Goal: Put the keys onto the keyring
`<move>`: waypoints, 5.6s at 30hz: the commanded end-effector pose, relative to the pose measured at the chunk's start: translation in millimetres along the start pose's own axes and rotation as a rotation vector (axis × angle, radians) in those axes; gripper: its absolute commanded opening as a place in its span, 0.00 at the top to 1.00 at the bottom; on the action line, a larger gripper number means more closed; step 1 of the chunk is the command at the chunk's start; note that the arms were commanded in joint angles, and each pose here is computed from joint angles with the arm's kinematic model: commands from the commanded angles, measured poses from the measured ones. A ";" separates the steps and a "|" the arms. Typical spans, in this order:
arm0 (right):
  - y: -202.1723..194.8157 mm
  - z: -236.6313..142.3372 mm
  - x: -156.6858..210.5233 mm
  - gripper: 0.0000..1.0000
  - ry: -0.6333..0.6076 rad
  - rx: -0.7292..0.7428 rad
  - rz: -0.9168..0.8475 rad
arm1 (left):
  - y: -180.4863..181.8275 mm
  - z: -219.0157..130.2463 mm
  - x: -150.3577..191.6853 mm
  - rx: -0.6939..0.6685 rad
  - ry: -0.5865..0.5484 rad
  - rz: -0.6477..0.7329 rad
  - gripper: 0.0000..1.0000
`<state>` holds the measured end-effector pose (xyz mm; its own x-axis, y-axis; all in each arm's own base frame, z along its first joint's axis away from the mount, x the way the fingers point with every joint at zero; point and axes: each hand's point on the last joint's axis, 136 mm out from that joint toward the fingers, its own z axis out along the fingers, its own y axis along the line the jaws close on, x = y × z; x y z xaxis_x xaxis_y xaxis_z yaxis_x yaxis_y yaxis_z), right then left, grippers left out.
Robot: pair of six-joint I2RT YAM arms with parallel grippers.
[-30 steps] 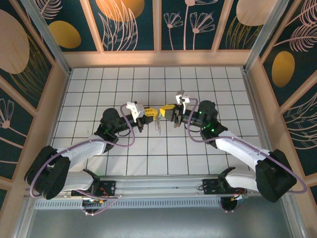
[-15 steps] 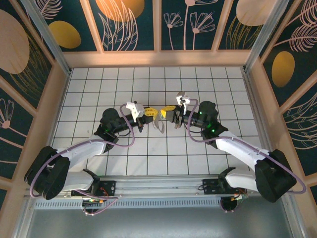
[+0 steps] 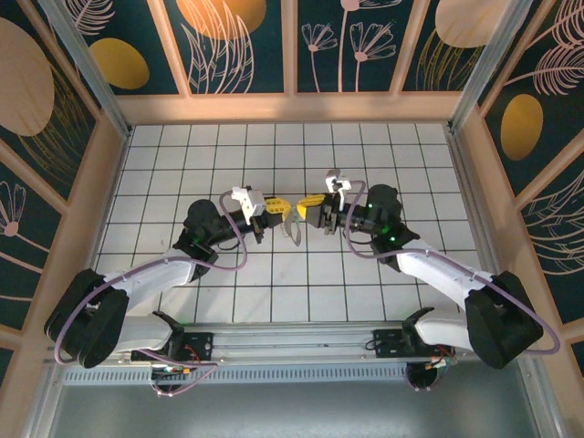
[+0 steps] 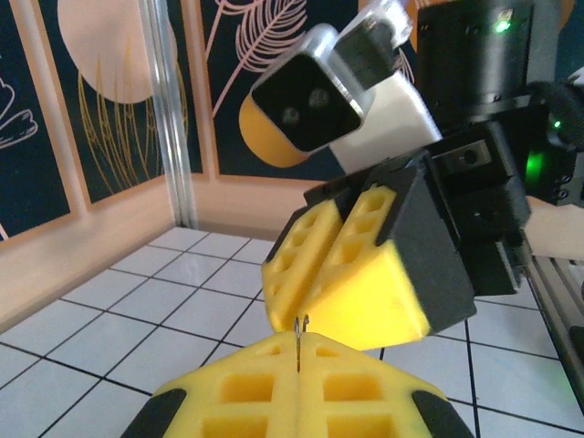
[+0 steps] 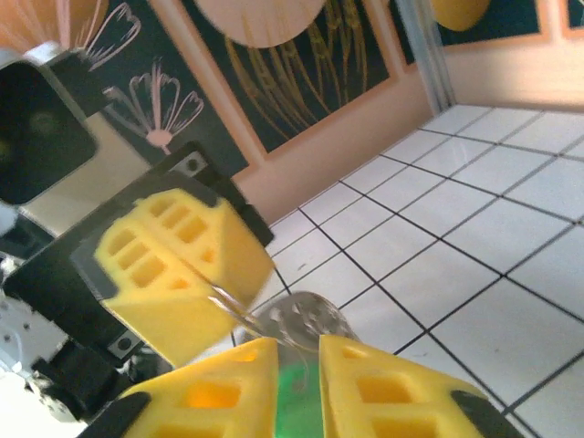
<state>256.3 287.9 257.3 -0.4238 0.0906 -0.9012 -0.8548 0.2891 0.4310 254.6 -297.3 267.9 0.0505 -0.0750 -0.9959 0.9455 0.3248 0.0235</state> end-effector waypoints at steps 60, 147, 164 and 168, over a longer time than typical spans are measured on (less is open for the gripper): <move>10.4 -11.6 -30.3 0.49 -0.138 -0.180 0.009 | 1.4 19.7 -29.0 0.267 -0.099 -0.281 1.00; -38.8 25.1 -24.3 1.00 0.239 -0.227 -0.033 | 69.4 16.0 26.8 0.330 0.308 -0.364 0.59; -37.6 40.4 -28.4 1.00 0.237 -0.237 -0.037 | 63.3 15.6 27.9 0.391 0.299 -0.394 0.63; -39.7 42.7 -27.0 1.00 0.239 -0.235 -0.032 | 62.2 15.3 27.5 0.399 0.295 -0.393 0.65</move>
<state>312.7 307.7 247.8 -0.4793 -0.1663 -0.8618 -0.8776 0.1013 0.4685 320.9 -292.7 235.8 -0.3914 0.1740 -0.9036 0.9168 -0.0107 -0.3992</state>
